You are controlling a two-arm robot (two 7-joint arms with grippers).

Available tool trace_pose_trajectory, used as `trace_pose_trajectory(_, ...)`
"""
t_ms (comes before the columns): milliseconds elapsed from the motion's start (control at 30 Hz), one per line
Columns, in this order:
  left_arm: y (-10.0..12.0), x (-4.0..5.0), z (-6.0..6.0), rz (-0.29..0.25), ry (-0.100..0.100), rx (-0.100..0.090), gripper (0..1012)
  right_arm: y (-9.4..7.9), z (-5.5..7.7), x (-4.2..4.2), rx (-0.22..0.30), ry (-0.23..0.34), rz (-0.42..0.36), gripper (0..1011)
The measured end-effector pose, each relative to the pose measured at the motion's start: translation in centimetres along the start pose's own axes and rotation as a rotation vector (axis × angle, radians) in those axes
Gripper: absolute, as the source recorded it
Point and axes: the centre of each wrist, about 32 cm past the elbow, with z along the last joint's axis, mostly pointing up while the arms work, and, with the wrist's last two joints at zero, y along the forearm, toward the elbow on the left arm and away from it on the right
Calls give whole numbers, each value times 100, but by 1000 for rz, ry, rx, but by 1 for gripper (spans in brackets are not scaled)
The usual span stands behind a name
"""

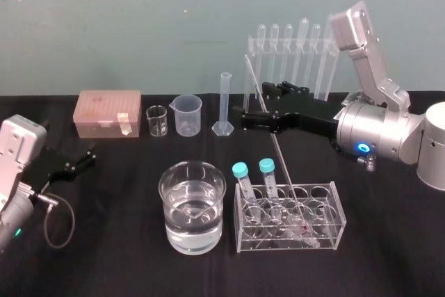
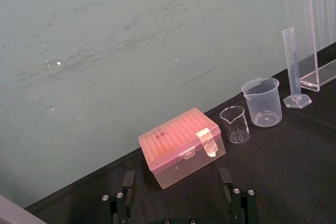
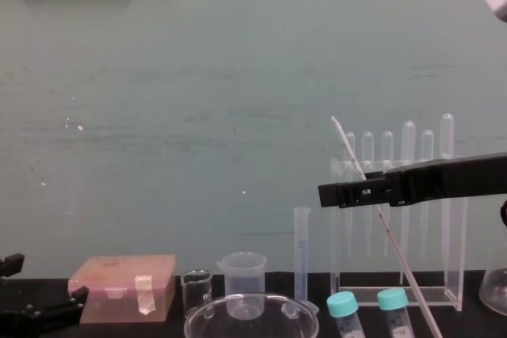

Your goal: Hold the thermometer with one hand and immerse one end into the beaker, then reinsert it into the test tube rack.

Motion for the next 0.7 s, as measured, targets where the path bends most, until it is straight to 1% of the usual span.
trace_pose_trajectory(167, 0, 0, 0, 0, 0, 0, 1008, 12, 0, -3, -4, -11, -13, 1003)
trace_pose_trajectory(400, 0, 0, 0, 0, 0, 0, 1008, 8, 0, -3, -2, -9, -13, 1003)
trace_pose_trajectory(467, 0, 0, 0, 0, 0, 0, 1008, 7, 0, -2, -1, -8, -13, 985)
trace_pose_trajectory(533, 0, 0, 0, 0, 0, 0, 1008, 5, -1, -3, -1, -7, -13, 927)
trace_pose_trajectory(633, 0, 0, 0, 0, 0, 0, 1008, 3, -2, -2, 0, -7, -13, 876)
trace_pose_trajectory(667, 0, 0, 0, 0, 0, 0, 1008, 2, -3, -2, 0, -6, -13, 824)
trace_pose_trajectory(700, 0, 0, 0, 0, 0, 0, 1008, 2, -3, -2, 0, -6, -13, 811)
